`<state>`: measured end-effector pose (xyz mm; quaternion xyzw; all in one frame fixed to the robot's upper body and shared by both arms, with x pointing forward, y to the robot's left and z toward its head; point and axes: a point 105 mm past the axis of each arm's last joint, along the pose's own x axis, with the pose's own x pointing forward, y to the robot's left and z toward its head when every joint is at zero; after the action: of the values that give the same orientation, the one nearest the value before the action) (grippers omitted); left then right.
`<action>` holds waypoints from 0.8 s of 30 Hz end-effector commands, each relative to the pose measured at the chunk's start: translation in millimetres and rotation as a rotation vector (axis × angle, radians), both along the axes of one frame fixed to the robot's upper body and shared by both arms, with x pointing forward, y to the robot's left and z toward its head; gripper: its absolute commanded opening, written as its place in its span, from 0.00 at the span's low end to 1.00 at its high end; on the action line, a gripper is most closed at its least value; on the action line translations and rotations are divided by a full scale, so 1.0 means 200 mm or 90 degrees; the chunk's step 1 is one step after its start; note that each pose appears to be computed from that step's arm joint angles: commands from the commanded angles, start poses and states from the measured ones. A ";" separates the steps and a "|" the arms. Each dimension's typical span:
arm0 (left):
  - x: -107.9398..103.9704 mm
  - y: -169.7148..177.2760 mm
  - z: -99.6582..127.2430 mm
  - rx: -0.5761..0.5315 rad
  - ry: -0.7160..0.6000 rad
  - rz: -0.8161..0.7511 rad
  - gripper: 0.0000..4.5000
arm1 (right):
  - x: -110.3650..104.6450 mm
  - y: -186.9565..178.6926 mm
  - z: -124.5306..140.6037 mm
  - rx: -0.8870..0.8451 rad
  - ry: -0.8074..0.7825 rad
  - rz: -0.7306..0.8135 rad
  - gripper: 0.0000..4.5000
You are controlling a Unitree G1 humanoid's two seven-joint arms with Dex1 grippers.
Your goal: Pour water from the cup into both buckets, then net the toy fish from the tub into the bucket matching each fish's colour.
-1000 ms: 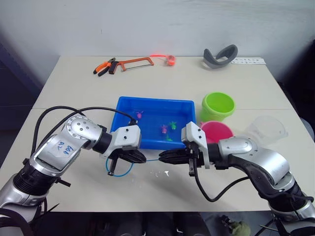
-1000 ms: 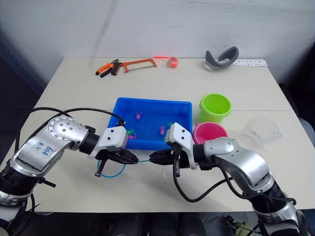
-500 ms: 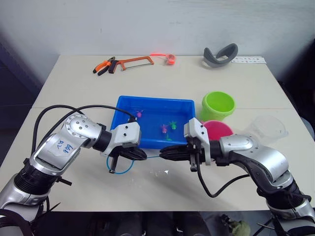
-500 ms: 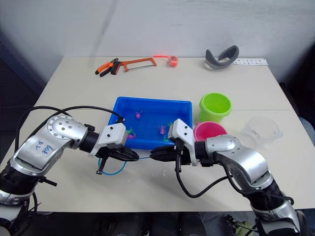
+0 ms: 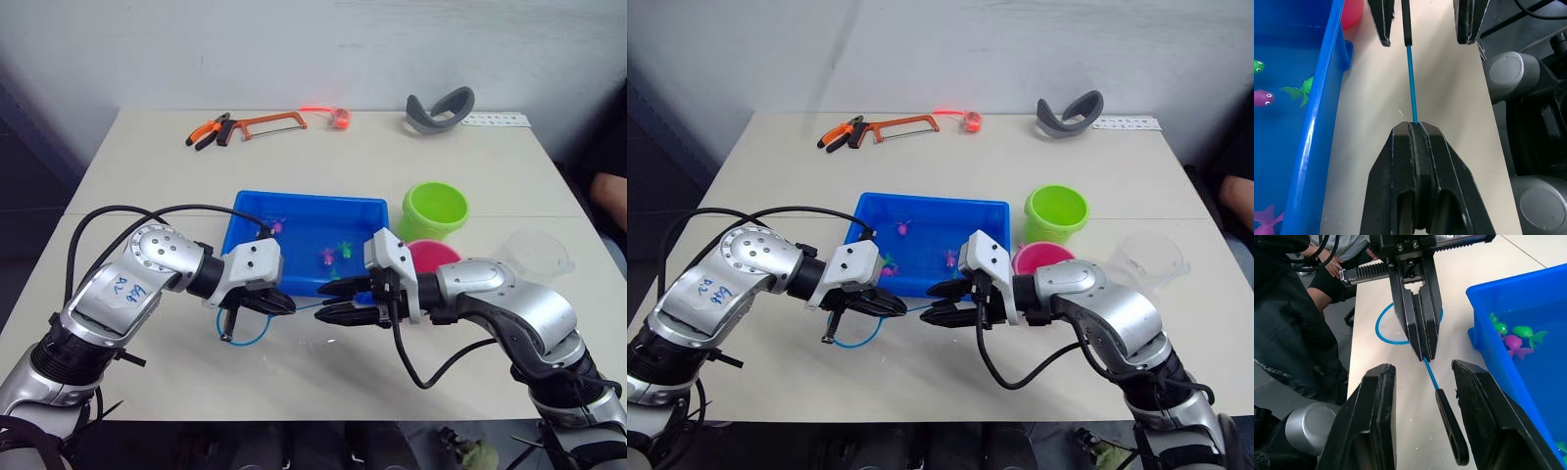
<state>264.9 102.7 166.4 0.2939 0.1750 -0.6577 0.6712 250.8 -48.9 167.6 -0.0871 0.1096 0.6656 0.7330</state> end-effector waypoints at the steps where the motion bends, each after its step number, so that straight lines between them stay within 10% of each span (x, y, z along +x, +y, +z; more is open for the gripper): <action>1: 0.00 -0.01 0.04 -0.009 -0.020 -0.007 0.00 | -0.02 0.01 0.02 0.018 -0.002 0.008 0.44; 13: -0.01 -0.02 0.04 -0.008 -0.015 -0.014 0.00 | -0.01 0.02 -0.01 0.024 0.009 0.000 0.44; 17: -0.02 -0.02 0.04 -0.006 -0.014 -0.014 0.00 | -0.01 0.02 -0.01 0.032 0.012 0.000 0.04; 24: 0.01 -0.02 0.08 -0.042 -0.033 0.010 0.00 | -0.01 0.02 -0.01 0.031 -0.001 0.011 0.02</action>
<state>264.6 101.5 166.9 0.2885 0.1741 -0.6582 0.6733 254.2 -48.5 158.7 -0.0677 0.1120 0.6576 0.7419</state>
